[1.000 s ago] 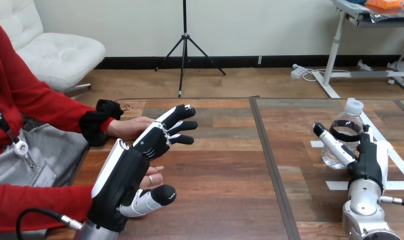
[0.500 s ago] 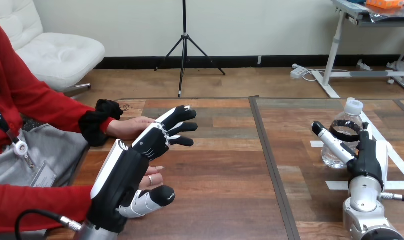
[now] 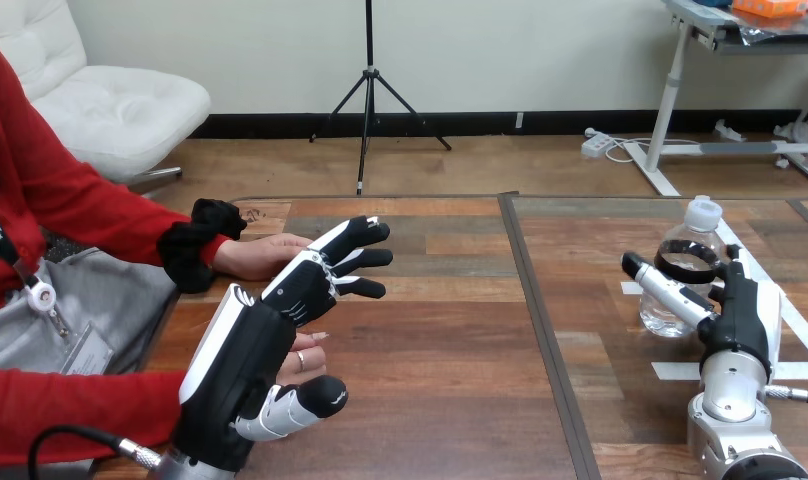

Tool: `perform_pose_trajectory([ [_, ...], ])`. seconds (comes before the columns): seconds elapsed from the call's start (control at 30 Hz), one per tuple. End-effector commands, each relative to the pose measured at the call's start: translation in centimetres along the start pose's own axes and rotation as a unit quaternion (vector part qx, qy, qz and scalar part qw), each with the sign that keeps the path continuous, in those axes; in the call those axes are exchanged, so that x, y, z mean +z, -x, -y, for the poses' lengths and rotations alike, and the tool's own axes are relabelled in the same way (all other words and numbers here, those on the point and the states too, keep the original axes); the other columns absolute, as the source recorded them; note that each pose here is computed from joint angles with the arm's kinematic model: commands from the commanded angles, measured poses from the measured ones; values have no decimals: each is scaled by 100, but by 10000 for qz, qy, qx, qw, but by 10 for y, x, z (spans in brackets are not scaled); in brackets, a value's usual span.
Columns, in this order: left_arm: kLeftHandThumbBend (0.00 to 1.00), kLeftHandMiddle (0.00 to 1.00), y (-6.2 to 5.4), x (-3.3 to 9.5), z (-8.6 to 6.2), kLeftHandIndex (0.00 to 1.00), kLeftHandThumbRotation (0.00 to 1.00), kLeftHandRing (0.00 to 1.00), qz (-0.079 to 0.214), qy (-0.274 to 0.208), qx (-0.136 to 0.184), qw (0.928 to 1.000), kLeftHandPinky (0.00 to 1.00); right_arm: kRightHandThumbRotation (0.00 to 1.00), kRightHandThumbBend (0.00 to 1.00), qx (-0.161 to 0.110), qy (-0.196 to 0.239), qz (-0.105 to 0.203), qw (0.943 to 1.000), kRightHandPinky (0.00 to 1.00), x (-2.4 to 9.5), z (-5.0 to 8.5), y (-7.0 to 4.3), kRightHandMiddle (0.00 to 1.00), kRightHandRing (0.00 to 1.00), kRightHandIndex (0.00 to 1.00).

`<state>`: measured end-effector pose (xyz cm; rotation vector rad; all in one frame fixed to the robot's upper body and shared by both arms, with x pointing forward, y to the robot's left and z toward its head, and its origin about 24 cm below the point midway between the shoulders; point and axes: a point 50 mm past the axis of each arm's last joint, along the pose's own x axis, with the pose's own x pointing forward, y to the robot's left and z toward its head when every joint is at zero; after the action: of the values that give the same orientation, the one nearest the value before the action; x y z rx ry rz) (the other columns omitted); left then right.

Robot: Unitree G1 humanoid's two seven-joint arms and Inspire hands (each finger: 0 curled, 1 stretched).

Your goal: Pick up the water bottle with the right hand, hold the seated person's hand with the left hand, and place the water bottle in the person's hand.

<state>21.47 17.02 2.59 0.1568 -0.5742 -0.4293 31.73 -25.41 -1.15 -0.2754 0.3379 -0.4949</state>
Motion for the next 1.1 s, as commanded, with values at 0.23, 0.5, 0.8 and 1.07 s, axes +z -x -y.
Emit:
perform_pose_trajectory([
  [0.23, 100, 88, -11, 10, -3, 87, 81, 83, 375, -19, 12, 9993, 72, 2, 98, -196, -739, 424, 9962, 61, 44, -1, -12, 74, 68, 79],
  [0.5, 100, 88, -9, 13, -1, 87, 81, 83, 388, -13, 39, 9992, 72, 0, 96, -389, -755, 246, 9961, 49, 42, 1, -13, 55, 53, 57],
  [0.8, 100, 87, -7, 16, 0, 86, 78, 82, 421, 166, 96, 9989, 72, 0, 92, -387, -782, 210, 9960, 41, 41, 2, -13, 42, 43, 37],
  [1.07, 100, 86, -8, 17, 0, 86, 79, 81, 563, 181, 105, 9982, 71, 0, 89, -344, -941, 151, 9949, 35, 41, 1, -13, 38, 38, 31],
])
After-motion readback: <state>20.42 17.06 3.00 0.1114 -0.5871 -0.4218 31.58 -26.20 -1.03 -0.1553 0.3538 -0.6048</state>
